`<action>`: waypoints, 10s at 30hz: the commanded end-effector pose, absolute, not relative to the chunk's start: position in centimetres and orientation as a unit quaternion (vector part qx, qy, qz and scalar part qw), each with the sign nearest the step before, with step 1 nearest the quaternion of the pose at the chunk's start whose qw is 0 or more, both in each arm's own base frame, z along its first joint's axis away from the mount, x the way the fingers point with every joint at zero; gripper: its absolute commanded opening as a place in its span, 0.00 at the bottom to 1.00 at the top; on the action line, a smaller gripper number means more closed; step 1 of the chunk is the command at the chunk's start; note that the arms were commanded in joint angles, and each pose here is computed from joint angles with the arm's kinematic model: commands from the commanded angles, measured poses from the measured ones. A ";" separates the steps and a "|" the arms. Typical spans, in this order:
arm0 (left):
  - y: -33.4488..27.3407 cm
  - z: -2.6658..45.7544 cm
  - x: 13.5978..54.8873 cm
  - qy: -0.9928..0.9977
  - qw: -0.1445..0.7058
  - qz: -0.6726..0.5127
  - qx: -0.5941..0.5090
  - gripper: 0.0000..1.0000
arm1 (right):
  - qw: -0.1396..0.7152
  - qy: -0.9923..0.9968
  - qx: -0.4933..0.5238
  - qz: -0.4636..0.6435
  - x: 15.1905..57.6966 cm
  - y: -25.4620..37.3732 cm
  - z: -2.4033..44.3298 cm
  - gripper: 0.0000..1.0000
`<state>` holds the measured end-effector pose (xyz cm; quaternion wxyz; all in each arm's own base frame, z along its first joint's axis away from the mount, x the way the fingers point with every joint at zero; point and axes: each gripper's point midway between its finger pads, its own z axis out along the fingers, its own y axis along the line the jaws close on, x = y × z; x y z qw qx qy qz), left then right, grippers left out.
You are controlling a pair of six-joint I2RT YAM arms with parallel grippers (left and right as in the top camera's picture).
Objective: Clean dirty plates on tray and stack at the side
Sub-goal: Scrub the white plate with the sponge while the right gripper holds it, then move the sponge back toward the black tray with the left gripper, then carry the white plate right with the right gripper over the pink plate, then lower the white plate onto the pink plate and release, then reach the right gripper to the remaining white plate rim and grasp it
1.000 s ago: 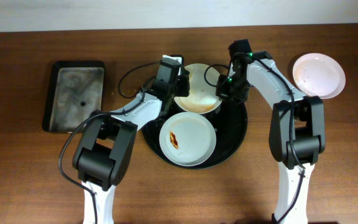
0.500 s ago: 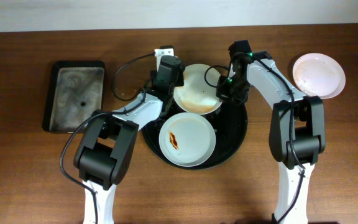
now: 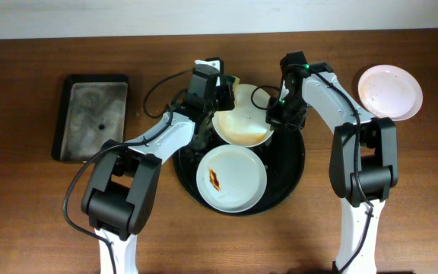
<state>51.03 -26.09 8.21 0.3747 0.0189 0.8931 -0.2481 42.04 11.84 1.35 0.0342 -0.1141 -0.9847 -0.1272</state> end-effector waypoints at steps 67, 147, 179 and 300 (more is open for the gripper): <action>-17.6 11.1 54.5 0.850 0.518 0.013 -0.093 0.01 | 0.019 -0.994 -0.064 -0.084 41.9 11.0 6.3 0.04; 3.6 24.4 47.9 0.872 0.454 -0.166 -0.076 0.00 | -0.323 -0.738 0.230 0.547 43.1 20.4 24.8 0.04; 3.6 23.7 47.3 0.880 0.438 -0.167 -0.079 0.01 | -0.184 -0.950 0.112 0.226 44.6 15.6 15.2 0.04; -2.1 23.1 43.8 0.912 0.394 -0.072 0.088 0.01 | -0.098 -0.977 0.169 -0.081 31.9 11.8 6.6 0.46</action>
